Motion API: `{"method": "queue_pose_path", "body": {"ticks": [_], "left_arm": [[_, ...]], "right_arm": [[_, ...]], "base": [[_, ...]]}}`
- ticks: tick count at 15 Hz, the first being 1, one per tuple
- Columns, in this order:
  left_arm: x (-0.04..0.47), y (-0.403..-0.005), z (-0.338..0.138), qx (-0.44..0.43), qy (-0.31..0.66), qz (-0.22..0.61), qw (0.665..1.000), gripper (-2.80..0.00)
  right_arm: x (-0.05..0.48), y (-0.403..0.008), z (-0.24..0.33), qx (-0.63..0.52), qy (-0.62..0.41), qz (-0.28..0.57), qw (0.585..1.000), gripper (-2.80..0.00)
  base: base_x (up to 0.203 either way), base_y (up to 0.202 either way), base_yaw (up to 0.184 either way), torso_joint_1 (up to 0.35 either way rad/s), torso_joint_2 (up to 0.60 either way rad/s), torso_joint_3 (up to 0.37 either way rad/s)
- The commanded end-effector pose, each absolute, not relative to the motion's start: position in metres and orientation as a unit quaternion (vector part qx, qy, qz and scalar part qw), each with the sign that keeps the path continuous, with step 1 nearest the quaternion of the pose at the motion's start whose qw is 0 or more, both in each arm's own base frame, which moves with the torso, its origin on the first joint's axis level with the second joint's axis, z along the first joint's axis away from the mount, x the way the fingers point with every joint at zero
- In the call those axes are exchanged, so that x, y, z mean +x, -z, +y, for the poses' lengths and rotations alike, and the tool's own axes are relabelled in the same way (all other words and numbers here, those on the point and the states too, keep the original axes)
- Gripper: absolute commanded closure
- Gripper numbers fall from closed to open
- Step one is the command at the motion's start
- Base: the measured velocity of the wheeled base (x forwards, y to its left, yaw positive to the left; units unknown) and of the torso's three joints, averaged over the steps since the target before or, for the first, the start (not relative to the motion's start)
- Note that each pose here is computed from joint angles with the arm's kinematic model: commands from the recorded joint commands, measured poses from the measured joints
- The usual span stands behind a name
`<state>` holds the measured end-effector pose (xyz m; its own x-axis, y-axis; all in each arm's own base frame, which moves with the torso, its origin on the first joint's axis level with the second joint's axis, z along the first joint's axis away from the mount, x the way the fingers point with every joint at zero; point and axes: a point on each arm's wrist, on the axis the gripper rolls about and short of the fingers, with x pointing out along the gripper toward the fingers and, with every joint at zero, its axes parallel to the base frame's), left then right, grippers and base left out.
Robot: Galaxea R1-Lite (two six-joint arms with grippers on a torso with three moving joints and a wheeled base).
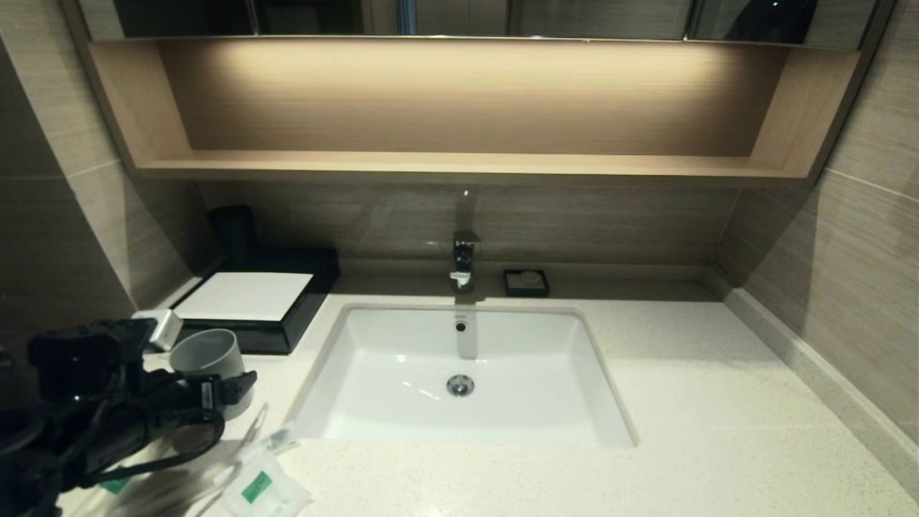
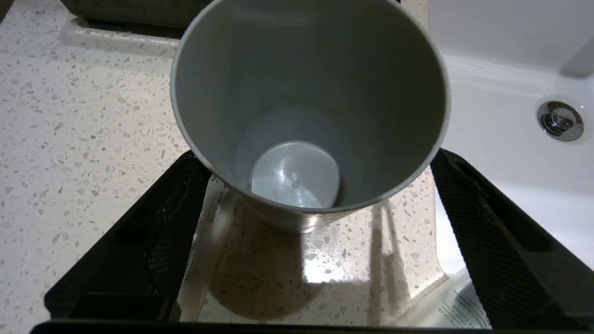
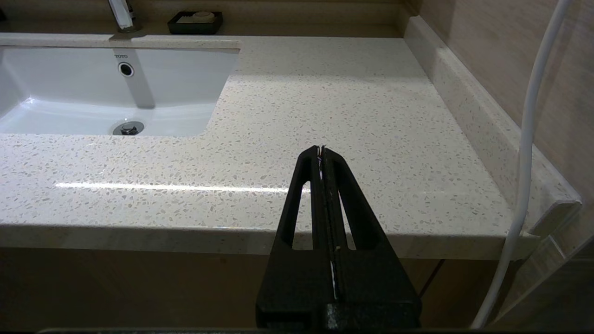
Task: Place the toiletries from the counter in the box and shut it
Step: Pick up the cup
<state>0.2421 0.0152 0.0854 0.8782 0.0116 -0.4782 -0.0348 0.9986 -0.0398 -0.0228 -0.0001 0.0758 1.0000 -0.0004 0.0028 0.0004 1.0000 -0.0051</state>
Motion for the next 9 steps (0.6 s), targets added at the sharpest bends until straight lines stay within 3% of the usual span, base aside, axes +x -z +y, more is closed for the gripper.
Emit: {"method": "queue_pose_path", "body": {"ticks": [1,9], "left_arm": [[0.2437,-0.0813,0.0154,-0.023,-0.012,0.247,0.969,-2.80],[0.2499,-0.0739,0.0160,-0.023,-0.016,0.235,0.972,-2.80]], "right_arm": [[-0.0227,-0.0755,-0.0001,-0.002,0.000,-0.001,1.000,0.00],[-0.0228,-0.0757,-0.0001,-0.003,0.000,-0.001,1.000,0.00]], "base": [[0.000,0.000,0.000,0.000,0.00,0.000],[0.000,0.000,0.000,0.000,0.00,0.000]]}}
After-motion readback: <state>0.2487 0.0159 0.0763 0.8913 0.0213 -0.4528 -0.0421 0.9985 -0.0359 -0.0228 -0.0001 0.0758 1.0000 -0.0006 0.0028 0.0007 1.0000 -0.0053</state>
